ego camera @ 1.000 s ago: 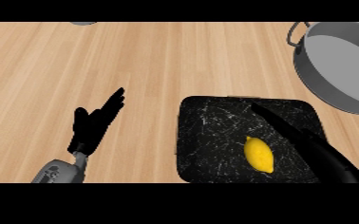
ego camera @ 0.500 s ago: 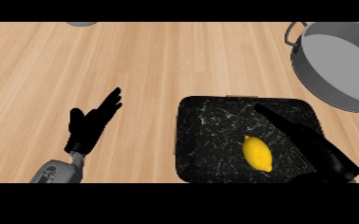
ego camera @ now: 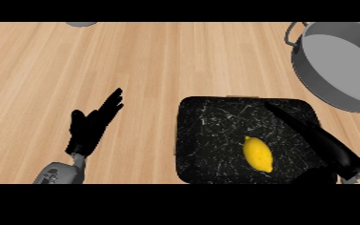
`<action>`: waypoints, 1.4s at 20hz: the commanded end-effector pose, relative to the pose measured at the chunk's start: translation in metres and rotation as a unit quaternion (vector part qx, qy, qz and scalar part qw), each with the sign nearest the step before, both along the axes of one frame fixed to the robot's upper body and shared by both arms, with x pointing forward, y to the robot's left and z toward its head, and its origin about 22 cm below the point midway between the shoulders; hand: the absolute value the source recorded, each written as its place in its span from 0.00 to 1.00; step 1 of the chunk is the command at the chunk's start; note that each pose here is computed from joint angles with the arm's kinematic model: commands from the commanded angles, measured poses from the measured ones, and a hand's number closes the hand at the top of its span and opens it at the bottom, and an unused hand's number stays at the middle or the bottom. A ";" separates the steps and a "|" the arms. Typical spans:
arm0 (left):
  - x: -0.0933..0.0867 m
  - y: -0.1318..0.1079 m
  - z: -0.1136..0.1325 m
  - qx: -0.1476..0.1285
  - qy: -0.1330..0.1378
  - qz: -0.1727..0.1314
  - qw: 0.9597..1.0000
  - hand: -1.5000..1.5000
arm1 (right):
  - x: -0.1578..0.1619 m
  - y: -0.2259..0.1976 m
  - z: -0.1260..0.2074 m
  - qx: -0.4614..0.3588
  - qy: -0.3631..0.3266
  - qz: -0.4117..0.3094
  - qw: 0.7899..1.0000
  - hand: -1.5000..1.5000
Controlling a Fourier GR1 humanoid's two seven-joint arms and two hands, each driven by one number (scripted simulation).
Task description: Pick the lemon from the tray and place it in the pot
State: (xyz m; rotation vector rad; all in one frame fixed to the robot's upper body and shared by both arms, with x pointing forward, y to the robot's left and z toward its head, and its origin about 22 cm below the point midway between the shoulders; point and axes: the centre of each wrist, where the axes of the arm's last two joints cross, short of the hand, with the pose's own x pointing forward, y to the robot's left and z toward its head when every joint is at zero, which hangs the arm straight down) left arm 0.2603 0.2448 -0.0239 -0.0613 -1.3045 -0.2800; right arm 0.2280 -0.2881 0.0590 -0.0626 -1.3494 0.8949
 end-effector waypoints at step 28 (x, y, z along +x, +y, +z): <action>-0.013 -0.018 -0.013 -0.006 0.020 -0.004 1.000 0.50 | -0.007 0.023 -0.133 0.168 0.059 0.032 0.983 1.00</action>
